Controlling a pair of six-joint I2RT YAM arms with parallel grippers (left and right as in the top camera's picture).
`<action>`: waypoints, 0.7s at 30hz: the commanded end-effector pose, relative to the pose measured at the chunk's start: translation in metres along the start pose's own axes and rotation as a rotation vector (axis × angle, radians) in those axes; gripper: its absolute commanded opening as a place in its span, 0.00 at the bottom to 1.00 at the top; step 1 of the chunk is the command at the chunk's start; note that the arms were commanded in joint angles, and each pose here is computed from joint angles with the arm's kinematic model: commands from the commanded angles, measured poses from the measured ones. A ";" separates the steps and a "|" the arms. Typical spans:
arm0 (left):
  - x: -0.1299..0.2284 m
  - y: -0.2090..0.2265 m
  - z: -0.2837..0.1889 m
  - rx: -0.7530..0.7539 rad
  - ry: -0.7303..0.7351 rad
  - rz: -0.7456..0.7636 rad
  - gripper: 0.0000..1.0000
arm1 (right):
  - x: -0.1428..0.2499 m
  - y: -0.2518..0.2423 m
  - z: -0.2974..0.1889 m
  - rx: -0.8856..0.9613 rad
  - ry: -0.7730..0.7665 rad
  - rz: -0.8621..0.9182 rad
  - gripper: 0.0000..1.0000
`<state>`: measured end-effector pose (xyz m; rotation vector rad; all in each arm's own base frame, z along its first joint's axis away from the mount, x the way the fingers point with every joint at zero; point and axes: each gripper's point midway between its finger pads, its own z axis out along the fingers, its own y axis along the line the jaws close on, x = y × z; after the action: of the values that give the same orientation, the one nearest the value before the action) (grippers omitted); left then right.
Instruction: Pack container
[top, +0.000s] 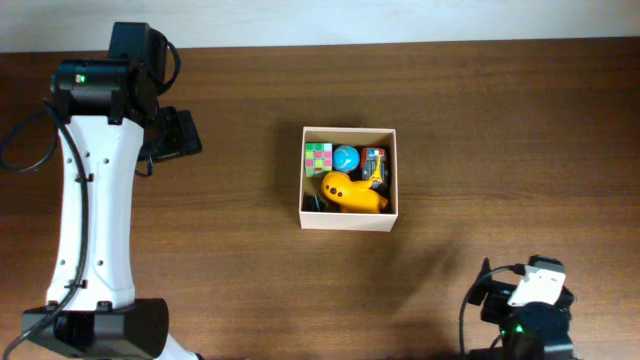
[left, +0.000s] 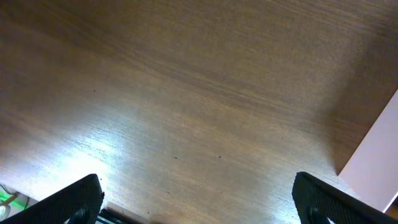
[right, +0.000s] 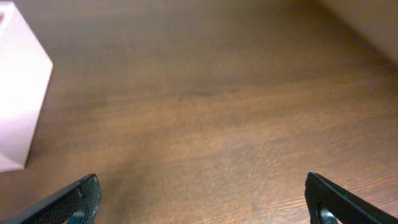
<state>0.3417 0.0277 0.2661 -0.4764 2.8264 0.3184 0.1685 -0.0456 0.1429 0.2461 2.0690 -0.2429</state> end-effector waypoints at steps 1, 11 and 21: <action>-0.002 0.003 -0.009 0.010 -0.030 0.000 0.99 | 0.011 0.003 0.009 -0.009 0.020 0.008 0.99; -0.002 0.003 -0.009 0.010 -0.030 0.000 0.99 | 0.038 0.011 0.024 -0.031 0.092 -0.013 0.99; -0.002 0.003 -0.009 0.010 -0.030 0.000 0.99 | 0.040 0.011 0.024 -0.030 0.096 -0.014 0.99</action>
<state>0.3417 0.0277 0.2661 -0.4764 2.8264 0.3184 0.1720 -0.0389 0.0969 0.2145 2.1753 -0.2215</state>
